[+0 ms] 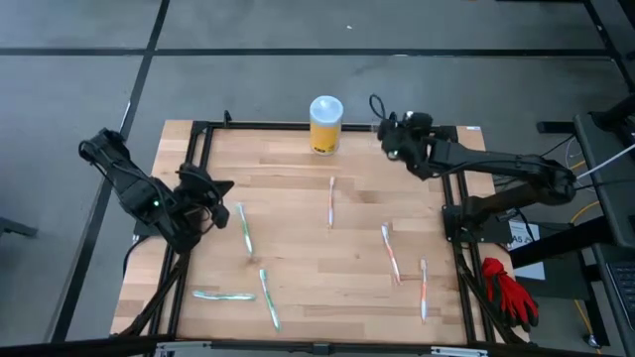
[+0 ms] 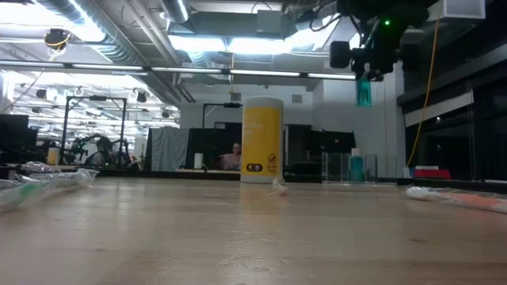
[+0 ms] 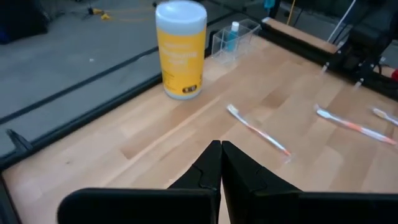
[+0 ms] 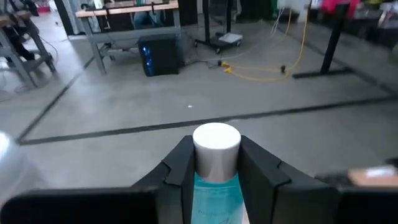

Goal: Pick & Place toothbrushing station
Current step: Put the blue mouthwash into the transparent organizer

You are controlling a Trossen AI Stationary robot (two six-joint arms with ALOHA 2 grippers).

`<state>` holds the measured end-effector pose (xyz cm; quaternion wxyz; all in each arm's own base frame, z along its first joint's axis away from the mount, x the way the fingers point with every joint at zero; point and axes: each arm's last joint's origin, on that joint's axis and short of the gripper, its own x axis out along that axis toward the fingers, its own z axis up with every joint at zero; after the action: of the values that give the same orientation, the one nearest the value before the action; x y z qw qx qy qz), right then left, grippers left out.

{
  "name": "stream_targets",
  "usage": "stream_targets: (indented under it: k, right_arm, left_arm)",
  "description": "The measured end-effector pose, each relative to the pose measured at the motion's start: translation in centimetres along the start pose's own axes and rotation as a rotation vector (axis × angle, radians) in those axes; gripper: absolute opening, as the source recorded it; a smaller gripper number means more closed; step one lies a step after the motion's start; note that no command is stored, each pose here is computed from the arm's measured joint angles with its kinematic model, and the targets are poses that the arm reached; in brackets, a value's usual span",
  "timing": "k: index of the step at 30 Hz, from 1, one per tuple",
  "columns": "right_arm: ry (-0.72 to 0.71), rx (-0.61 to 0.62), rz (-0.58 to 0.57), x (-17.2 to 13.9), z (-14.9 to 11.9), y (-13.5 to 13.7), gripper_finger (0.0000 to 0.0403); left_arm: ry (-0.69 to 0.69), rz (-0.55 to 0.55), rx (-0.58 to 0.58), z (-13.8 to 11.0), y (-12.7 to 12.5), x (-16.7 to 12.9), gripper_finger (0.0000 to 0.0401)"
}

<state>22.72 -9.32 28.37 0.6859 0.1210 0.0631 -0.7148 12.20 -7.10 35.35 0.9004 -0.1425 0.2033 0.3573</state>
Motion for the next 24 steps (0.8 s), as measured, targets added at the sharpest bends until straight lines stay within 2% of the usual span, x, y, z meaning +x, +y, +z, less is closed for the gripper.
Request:
stream_targets:
  k: [5, 11, 16, 20, 24]
  right_arm:
    - [-0.012, -0.038, -0.020, 2.3, 0.6, 0.3, 0.0093]
    - [-0.056, -0.044, 0.023, 5.3, -2.3, 0.2, 0.0093]
    - [-0.124, -0.063, 0.004, 5.5, -3.7, -0.6, 0.0093]
    - [-0.115, -0.051, 0.035, 5.7, -4.5, -0.9, 0.0093]
    - [-0.105, -0.028, 0.010, 5.8, -6.0, -1.5, 0.0093]
  left_arm:
    - [-0.056, -0.005, 0.006, 0.5, 0.8, -0.3, 0.0004]
    - [-0.057, -0.012, 0.013, 0.7, 1.2, -0.4, 0.0003]
    - [-0.046, -0.017, 0.008, 0.7, 1.1, -0.4, 0.0003]
    - [-0.046, -0.020, 0.005, 0.7, 1.1, -0.4, 0.0003]
    - [-0.054, -0.018, 0.004, 0.7, 1.1, -0.4, 0.0004]
